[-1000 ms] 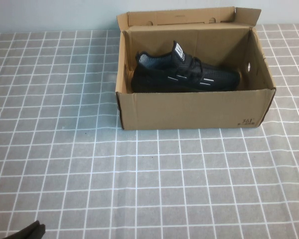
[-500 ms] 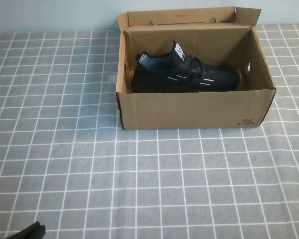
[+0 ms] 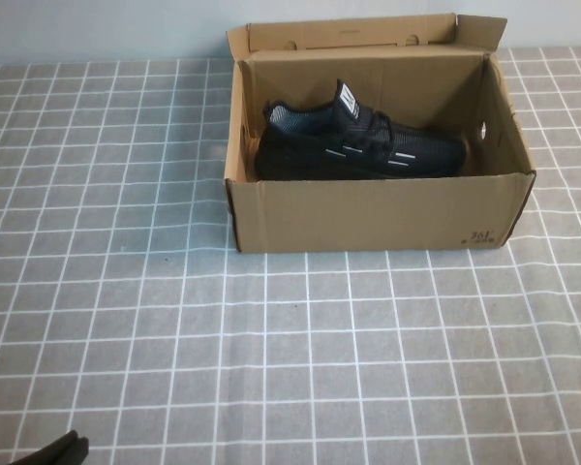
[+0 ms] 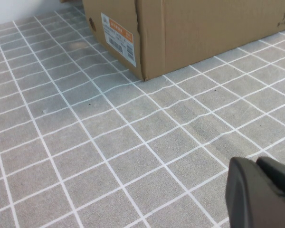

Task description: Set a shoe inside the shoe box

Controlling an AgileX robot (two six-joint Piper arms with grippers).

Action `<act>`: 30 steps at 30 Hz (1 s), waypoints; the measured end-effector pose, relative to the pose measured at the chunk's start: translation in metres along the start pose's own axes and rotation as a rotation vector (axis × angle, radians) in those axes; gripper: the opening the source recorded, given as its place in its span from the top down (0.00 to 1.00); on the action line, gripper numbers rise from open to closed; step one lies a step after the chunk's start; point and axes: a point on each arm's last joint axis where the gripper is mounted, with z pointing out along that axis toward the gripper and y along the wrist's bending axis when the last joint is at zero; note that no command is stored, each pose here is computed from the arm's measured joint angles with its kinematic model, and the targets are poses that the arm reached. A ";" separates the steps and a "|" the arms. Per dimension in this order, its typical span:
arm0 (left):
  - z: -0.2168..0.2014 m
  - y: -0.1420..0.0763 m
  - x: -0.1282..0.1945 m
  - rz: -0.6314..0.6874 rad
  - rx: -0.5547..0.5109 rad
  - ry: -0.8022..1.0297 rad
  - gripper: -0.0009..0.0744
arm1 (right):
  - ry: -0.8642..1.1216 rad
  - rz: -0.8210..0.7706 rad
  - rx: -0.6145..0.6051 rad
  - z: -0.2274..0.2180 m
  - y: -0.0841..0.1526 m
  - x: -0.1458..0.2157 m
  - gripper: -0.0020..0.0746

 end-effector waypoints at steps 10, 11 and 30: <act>0.000 0.000 0.000 0.000 0.000 0.000 0.99 | 0.117 -0.056 0.043 0.003 -0.015 0.055 0.99; 0.000 0.000 0.000 0.000 0.000 0.000 0.99 | 0.157 -0.070 0.040 0.003 -0.015 0.059 0.99; 0.000 0.000 0.000 0.000 0.000 0.000 0.99 | 0.338 -0.044 0.023 -0.001 -0.013 0.075 0.99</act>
